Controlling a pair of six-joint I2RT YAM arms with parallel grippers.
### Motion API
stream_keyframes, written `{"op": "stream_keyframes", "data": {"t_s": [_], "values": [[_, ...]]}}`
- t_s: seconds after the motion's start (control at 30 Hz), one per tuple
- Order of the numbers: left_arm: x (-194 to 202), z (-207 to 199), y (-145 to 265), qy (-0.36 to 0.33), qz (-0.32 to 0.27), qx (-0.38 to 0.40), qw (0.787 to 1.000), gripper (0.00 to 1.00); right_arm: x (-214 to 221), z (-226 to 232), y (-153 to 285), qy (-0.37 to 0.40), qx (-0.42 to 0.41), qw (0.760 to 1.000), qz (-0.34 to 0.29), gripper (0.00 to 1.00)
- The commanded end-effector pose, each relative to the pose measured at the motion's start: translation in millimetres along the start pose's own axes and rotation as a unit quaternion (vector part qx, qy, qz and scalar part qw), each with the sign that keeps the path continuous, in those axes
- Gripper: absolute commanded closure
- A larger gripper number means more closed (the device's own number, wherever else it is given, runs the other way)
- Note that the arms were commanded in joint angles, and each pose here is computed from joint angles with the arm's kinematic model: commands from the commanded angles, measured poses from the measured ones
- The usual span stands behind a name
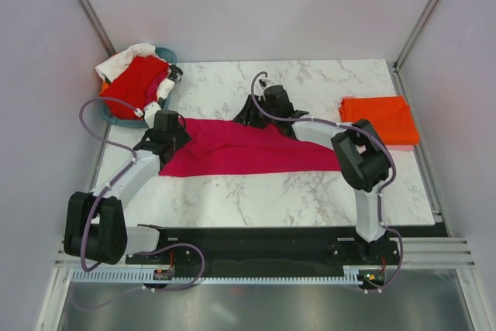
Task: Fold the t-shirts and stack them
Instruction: Fold the tshirt
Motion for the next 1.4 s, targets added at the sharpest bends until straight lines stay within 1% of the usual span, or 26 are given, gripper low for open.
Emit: {"op": "stream_keyframes", "data": {"t_s": [0.0,0.03,0.1,0.13,0.2,0.23,0.3,0.33,0.43,0.67,0.7,0.77,0.9,1.2,1.37], "values": [[-23,-27,-8,0.044,-0.021,0.023,0.999,0.37,-1,37,-23,0.000,-0.084,0.996,0.027,0.48],[-29,-32,-9,0.047,-0.027,0.024,0.998,0.37,1,38,-34,0.000,-0.092,0.995,0.033,0.48],[-29,-34,-18,0.038,-0.019,0.019,0.999,0.37,9,48,-43,-0.007,-0.120,0.991,0.055,0.48],[-35,-39,-20,0.039,-0.021,0.020,0.999,0.37,12,49,-53,-0.010,-0.131,0.990,0.060,0.48],[-32,-41,-33,0.028,-0.005,0.010,1.000,0.38,18,53,-62,-0.018,-0.144,0.987,0.071,0.48],[-39,-48,-35,0.031,-0.007,0.014,0.999,0.38,22,52,-69,-0.021,-0.150,0.985,0.079,0.48],[-37,-51,-48,0.021,0.005,0.005,1.000,0.38,27,54,-76,-0.026,-0.155,0.984,0.087,0.48],[-44,-59,-50,0.022,0.001,0.010,1.000,0.39,32,52,-82,-0.027,-0.159,0.982,0.095,0.48],[-45,-70,-66,0.009,0.013,0.006,1.000,0.39,42,52,-90,-0.031,-0.161,0.980,0.112,0.48],[-37,-82,-97,-0.005,0.057,-0.013,0.998,0.40,53,51,-92,-0.024,-0.159,0.979,0.125,0.50],[-40,-86,-98,-0.006,0.057,-0.010,0.998,0.40,55,51,-92,-0.024,-0.157,0.979,0.129,0.51],[-33,-85,-106,-0.012,0.070,-0.015,0.997,0.41,55,51,-89,-0.021,-0.159,0.978,0.130,0.56],[-27,-86,-116,-0.023,0.085,-0.018,0.996,0.42,56,53,-83,-0.017,-0.163,0.978,0.130,0.60],[-12,-86,-141,-0.036,0.114,-0.029,0.992,0.43,64,57,-73,-0.016,-0.182,0.973,0.140,0.60],[-5,-83,-147,-0.037,0.124,-0.035,0.991,0.43,67,60,-71,-0.012,-0.195,0.970,0.144,0.62]]}}
Point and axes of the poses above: each gripper's point midway between its finger pads, its own y axis back along the fingers, its own z axis along the line the jaws close on, x = y × z, the point moved 6 cm from there along y, back along the fingers, and after that the axes turned 8 degrees about y, right-handed, at the moved point
